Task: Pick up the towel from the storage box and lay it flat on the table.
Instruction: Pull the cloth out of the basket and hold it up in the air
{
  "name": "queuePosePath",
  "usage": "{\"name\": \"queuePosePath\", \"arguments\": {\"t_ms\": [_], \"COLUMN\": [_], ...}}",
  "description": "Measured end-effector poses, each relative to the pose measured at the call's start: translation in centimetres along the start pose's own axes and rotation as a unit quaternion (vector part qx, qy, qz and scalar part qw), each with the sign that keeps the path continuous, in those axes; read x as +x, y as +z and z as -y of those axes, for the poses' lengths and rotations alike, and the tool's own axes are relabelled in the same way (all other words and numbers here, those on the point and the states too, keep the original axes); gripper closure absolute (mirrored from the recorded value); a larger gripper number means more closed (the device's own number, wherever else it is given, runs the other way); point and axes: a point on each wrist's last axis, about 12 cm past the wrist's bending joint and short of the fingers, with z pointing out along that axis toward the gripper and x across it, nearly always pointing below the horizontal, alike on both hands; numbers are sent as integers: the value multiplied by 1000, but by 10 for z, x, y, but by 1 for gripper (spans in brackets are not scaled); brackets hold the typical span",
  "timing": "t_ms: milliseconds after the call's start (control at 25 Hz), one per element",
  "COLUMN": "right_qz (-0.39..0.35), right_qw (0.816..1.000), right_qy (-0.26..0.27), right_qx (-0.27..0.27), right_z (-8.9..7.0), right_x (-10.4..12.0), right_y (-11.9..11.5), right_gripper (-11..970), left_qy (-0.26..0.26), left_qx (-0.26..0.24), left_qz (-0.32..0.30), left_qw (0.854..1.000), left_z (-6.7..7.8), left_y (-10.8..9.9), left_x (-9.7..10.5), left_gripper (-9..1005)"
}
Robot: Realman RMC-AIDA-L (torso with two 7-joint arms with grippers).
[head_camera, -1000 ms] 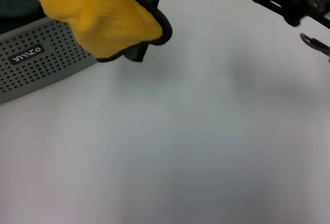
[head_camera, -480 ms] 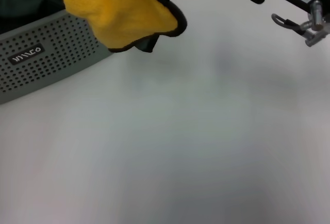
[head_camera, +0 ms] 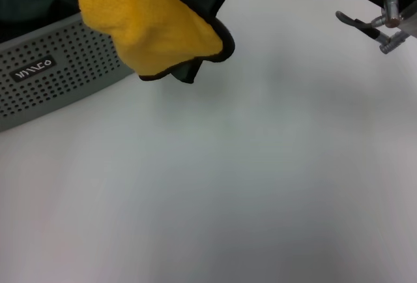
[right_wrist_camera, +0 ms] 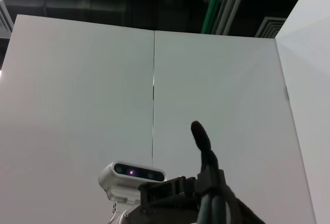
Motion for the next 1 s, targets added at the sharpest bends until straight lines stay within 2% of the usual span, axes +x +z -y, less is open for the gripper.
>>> {"name": "queuePosePath", "arguments": {"t_ms": [520,600,840,1000], "right_qz": [5,7,13,14], "right_qw": [1000,1000,1000,999], "right_qy": [-17,-22,-26,-33], "right_qx": [8,8,11,9], "right_z": [0,0,0,0], "right_x": [-1,-1,-2,-3], "right_y": [-3,-4,-5,-4], "right_gripper": [634,771,894,917], "left_qy": [-4,-4,-6,-11], "left_qx": [2,2,0,0], "left_qz": [6,6,5,6], "left_qw": [1000,1000,1000,1000], "left_z": [-4,-4,-3,-3], "left_y": [1,1,-1,-2], "left_x": [3,3,4,6], "left_gripper": [968,968,968,968]}}
